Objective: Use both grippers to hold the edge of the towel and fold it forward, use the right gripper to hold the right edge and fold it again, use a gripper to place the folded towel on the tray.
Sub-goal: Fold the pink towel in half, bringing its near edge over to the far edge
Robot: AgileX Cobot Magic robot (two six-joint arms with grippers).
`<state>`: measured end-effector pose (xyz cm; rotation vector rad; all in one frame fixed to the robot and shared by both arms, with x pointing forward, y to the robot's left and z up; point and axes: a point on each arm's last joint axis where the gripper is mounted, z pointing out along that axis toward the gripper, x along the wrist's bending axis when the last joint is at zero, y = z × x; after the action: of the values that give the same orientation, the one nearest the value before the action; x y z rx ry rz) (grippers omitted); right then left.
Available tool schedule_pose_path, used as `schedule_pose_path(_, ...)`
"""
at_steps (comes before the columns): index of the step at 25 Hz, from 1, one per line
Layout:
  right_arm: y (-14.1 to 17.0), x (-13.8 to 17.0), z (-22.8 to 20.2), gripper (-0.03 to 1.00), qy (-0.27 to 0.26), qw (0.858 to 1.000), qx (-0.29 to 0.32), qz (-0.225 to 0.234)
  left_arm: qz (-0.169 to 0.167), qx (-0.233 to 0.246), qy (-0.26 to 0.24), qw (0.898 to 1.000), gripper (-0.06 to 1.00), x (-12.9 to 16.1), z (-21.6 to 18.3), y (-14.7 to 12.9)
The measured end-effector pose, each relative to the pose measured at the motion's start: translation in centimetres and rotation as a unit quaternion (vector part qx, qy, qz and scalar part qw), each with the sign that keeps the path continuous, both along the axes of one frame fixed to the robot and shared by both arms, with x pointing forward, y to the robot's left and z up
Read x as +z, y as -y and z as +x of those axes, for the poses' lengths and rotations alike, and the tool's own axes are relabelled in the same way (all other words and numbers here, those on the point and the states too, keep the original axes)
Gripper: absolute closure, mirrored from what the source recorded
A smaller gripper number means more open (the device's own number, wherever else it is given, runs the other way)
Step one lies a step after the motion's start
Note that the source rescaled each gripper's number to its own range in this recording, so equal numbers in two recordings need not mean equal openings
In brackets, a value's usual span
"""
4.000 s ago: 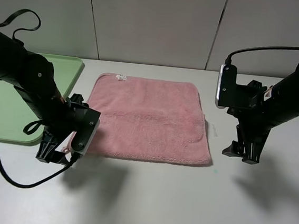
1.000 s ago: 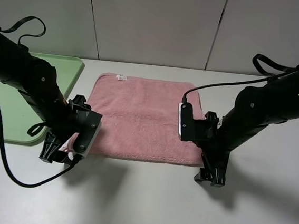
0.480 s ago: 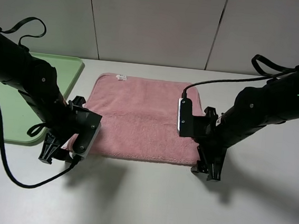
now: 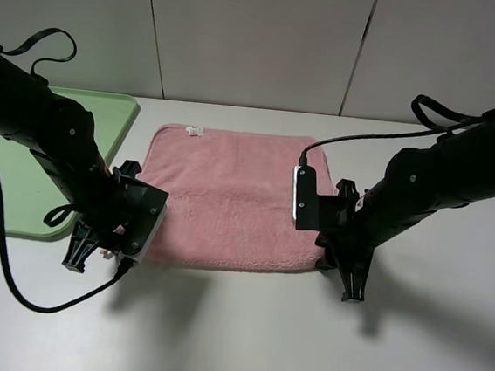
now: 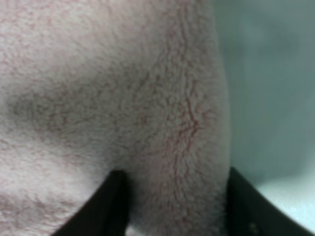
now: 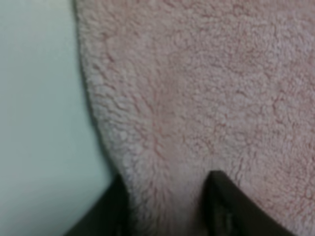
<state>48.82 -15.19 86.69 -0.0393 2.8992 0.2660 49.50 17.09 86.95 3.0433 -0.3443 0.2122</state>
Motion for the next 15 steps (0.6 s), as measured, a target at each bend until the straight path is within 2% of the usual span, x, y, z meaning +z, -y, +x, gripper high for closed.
schedule_pose_path(6,0.03,-0.03,-0.10,0.76,-0.006,1.000,0.001,-0.002,0.005,0.000,-0.011,1.000,0.90,-0.03,-0.20,-0.08)
schedule_pose_path(11,0.11,-0.09,-0.33,0.97,-0.018,1.000,0.001,-0.006,0.006,0.001,-0.014,1.000,0.94,-0.04,-0.25,-0.10)
schedule_pose_path(15,0.12,-0.10,-0.37,0.97,-0.022,1.000,-0.006,-0.006,0.006,0.000,-0.015,1.000,0.94,-0.04,-0.28,-0.11)
